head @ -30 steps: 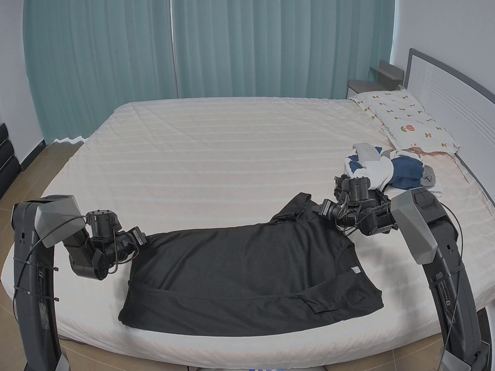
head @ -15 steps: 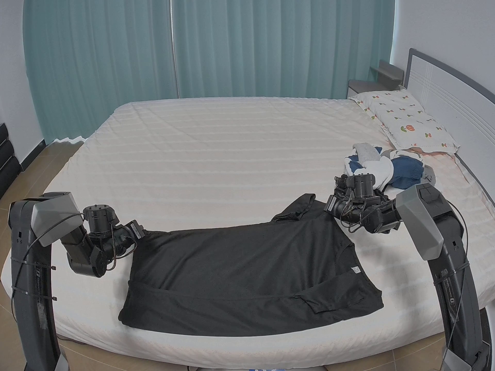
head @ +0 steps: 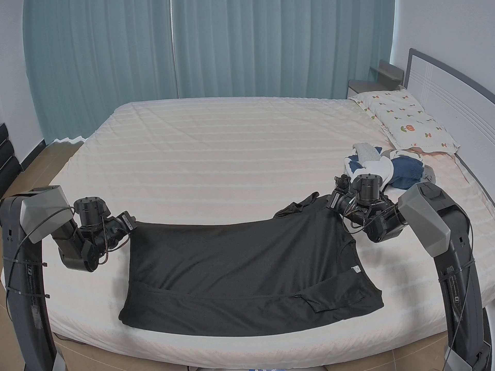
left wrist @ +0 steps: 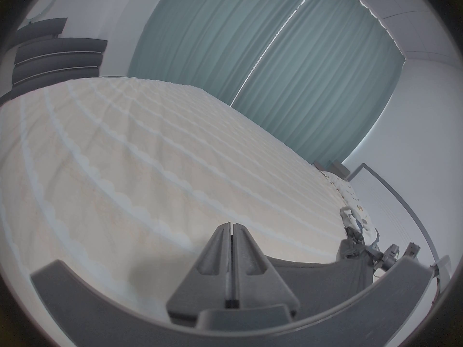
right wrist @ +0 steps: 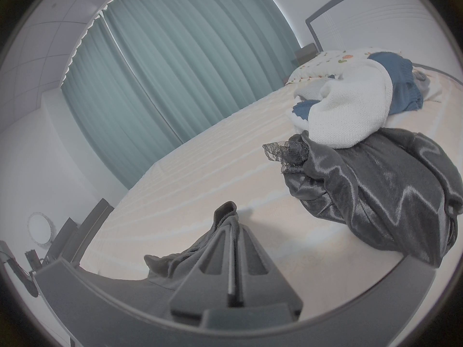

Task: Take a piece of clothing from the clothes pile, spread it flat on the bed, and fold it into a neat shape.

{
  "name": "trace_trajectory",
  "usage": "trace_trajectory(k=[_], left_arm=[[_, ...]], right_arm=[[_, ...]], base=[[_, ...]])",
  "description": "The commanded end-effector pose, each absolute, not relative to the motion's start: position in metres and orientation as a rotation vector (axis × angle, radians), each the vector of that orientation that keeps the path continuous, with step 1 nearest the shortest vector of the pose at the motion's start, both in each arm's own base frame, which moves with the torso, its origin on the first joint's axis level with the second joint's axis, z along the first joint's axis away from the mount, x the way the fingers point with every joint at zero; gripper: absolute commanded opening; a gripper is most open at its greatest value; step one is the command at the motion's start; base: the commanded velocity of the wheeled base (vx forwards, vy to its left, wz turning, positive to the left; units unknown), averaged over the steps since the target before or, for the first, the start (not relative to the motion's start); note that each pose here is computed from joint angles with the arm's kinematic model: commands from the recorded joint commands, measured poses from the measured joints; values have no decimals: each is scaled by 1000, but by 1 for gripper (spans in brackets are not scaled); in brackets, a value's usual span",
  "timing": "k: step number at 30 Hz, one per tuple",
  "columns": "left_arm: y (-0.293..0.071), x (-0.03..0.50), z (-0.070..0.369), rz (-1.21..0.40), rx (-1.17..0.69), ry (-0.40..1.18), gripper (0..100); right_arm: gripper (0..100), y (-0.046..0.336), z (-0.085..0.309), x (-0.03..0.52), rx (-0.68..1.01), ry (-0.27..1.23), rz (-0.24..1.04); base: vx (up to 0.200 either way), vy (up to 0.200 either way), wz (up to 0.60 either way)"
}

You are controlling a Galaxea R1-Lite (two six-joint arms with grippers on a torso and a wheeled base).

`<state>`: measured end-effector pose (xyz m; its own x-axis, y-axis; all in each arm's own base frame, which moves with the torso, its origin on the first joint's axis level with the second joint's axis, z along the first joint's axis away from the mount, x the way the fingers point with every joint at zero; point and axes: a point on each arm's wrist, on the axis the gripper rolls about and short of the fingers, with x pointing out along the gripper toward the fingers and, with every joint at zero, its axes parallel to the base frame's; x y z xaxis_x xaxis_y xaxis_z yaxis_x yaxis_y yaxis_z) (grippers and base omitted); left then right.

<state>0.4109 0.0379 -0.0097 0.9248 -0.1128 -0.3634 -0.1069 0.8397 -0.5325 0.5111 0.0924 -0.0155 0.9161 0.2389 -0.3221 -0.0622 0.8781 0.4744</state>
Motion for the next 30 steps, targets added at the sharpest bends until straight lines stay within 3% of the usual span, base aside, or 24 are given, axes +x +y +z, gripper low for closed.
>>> trace_trajectory(k=[1,9,30], left_arm=[[45,410,2,6,-580,364,0],[55,408,14,23,-613,332,0],[54,407,12,21,-612,337,0]], right_arm=[[0,92,-14,510,469,381,161],[0,94,-8,510,461,280,168],[0,87,-10,493,410,269,162]], base=[[0,0,0],[0,0,0],[0,0,0]])
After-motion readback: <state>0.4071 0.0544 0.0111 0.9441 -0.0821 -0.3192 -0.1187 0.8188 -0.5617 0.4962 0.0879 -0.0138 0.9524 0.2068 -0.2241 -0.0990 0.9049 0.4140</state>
